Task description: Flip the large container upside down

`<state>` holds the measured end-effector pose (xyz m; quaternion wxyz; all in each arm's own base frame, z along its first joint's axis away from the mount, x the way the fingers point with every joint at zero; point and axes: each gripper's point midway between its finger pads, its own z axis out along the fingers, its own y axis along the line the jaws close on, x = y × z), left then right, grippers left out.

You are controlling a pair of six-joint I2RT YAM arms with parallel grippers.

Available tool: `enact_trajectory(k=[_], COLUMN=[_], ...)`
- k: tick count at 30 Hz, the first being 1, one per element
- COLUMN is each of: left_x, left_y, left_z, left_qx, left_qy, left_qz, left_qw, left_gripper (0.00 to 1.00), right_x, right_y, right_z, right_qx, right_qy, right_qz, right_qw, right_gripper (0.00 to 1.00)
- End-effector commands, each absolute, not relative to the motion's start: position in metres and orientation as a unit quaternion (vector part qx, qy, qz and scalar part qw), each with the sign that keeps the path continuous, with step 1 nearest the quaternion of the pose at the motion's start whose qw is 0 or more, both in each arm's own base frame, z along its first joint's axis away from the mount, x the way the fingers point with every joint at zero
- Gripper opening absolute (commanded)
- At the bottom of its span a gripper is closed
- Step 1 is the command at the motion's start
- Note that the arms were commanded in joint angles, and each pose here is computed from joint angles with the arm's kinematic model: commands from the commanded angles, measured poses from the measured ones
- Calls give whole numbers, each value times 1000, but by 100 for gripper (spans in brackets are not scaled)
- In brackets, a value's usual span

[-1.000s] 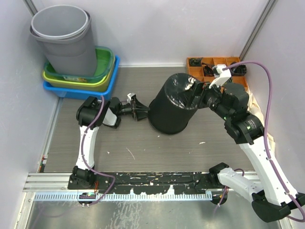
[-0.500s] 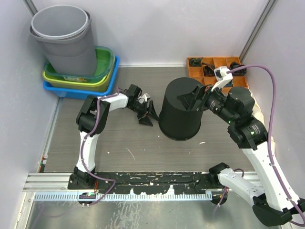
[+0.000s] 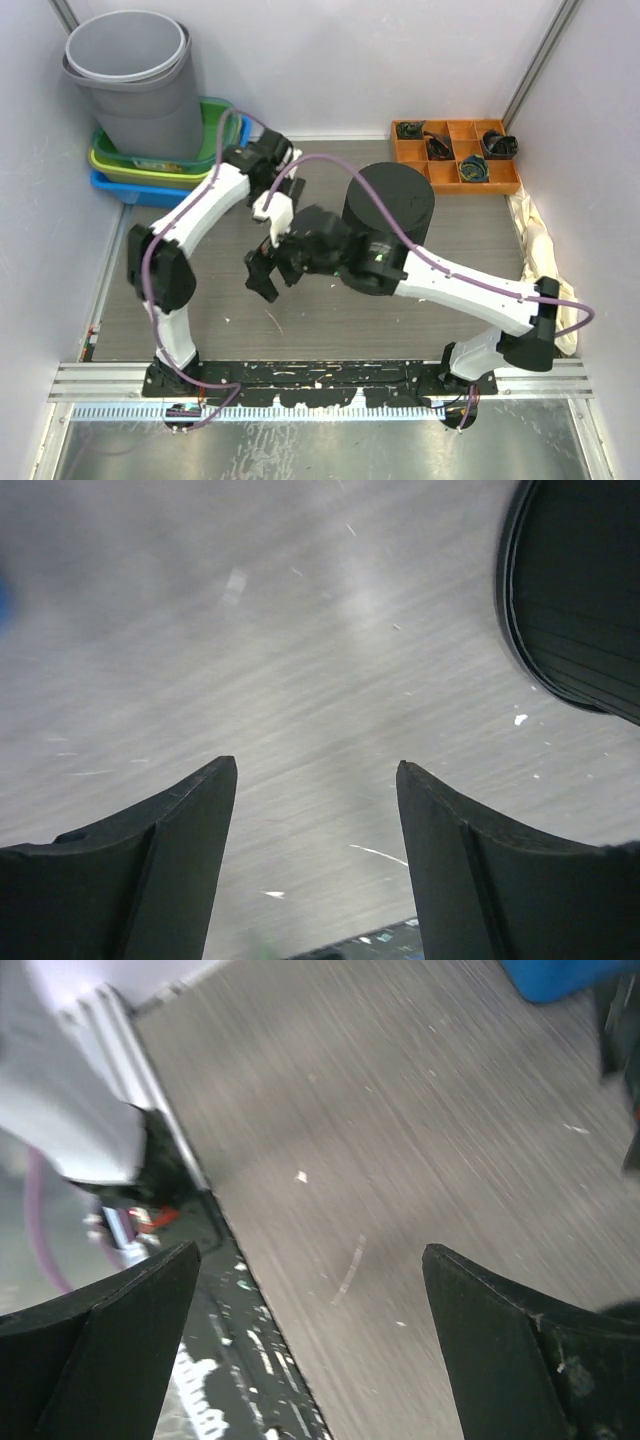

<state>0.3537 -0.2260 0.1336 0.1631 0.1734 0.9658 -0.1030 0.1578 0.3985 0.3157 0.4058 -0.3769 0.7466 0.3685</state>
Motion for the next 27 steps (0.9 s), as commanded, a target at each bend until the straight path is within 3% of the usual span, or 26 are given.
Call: enact_trajectory(k=[1,8,15,19,27], left_x=[373,373,374,396,438], left_y=[-149,-86,-43,-8,23], left_z=[257,358,449,479,494], left_qx=[224,234,240,201,226], left_qy=[920,867,813,795,760], left_qz=[28,131,150,161,216], left_qw=[320,419,509,549,570], left_gripper=[67,67,70,70,68], right_x=[190,236,305,334,323], right_y=[376,309,301,274,185], right_z=[315,251,179,137,105], right_qx=[-363,-246,-178,-110,-49], right_qy=[752,790,828,870,898], right_qz=[228,61,-73,-105,-129], right_qw=[501,559,527,469,417], right_gripper=[100,100,100,100,100])
